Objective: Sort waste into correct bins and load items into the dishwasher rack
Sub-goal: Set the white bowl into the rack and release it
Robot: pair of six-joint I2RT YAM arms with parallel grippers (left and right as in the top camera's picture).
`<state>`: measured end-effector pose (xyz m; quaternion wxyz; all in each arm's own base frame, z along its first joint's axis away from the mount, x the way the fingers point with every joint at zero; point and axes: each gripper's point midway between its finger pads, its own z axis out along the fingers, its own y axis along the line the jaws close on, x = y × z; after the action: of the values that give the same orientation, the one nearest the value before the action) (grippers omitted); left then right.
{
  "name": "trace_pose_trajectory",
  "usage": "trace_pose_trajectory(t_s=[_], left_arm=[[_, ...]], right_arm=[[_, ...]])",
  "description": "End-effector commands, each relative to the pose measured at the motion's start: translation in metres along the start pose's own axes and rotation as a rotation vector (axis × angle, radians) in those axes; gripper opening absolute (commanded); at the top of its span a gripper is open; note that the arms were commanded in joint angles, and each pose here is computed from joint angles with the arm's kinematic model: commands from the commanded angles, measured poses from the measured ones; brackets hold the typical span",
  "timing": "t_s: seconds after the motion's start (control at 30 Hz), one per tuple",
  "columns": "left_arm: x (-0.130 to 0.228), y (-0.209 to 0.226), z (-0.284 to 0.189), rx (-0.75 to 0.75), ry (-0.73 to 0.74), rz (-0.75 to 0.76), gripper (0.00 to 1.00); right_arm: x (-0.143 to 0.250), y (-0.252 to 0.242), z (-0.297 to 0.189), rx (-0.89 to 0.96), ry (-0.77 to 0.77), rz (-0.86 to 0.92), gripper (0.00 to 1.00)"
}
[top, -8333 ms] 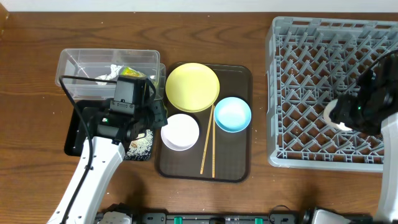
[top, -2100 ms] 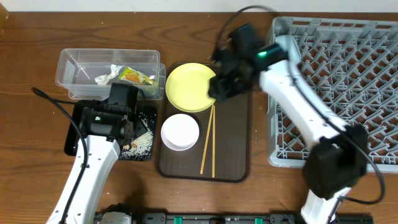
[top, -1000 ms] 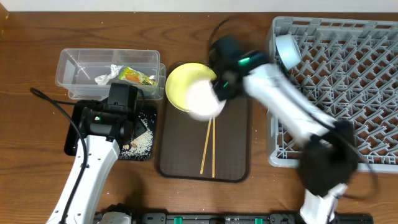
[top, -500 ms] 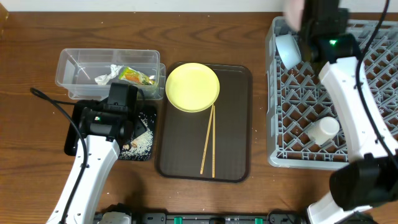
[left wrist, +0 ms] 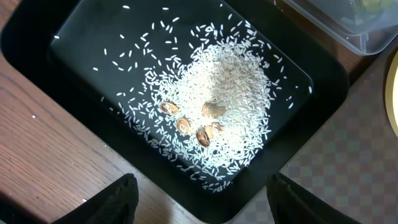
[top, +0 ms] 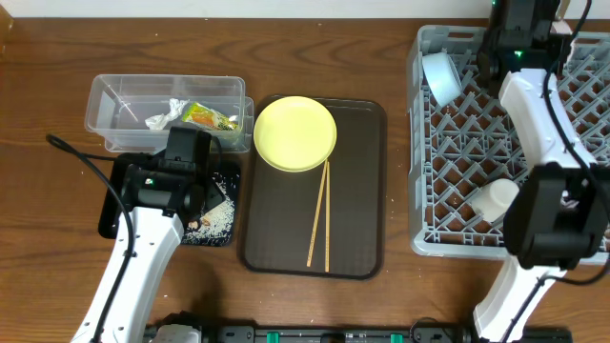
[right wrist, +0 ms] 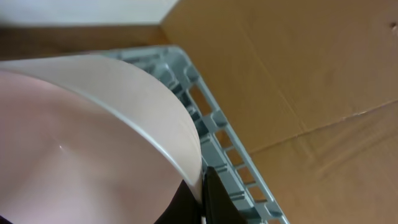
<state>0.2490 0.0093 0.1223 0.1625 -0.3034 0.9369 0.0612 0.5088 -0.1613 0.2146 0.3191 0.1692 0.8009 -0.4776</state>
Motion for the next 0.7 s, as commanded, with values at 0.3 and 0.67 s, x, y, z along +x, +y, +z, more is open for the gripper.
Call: trace_pose_trajectory(t_s=[0.3, 0.67], left_arm=[[-0.004, 0.003, 0.002, -0.017, -0.017, -0.022, 0.69], [-0.005, 0.002, 0.002, -0.015, -0.019, -0.023, 0.69]], right_arm=[[0.033, 0.055, 0.002, -0.104, 0.061, -0.097, 0.01], [0.043, 0.079, -0.031, -0.157, 0.066, -0.162, 0.06]])
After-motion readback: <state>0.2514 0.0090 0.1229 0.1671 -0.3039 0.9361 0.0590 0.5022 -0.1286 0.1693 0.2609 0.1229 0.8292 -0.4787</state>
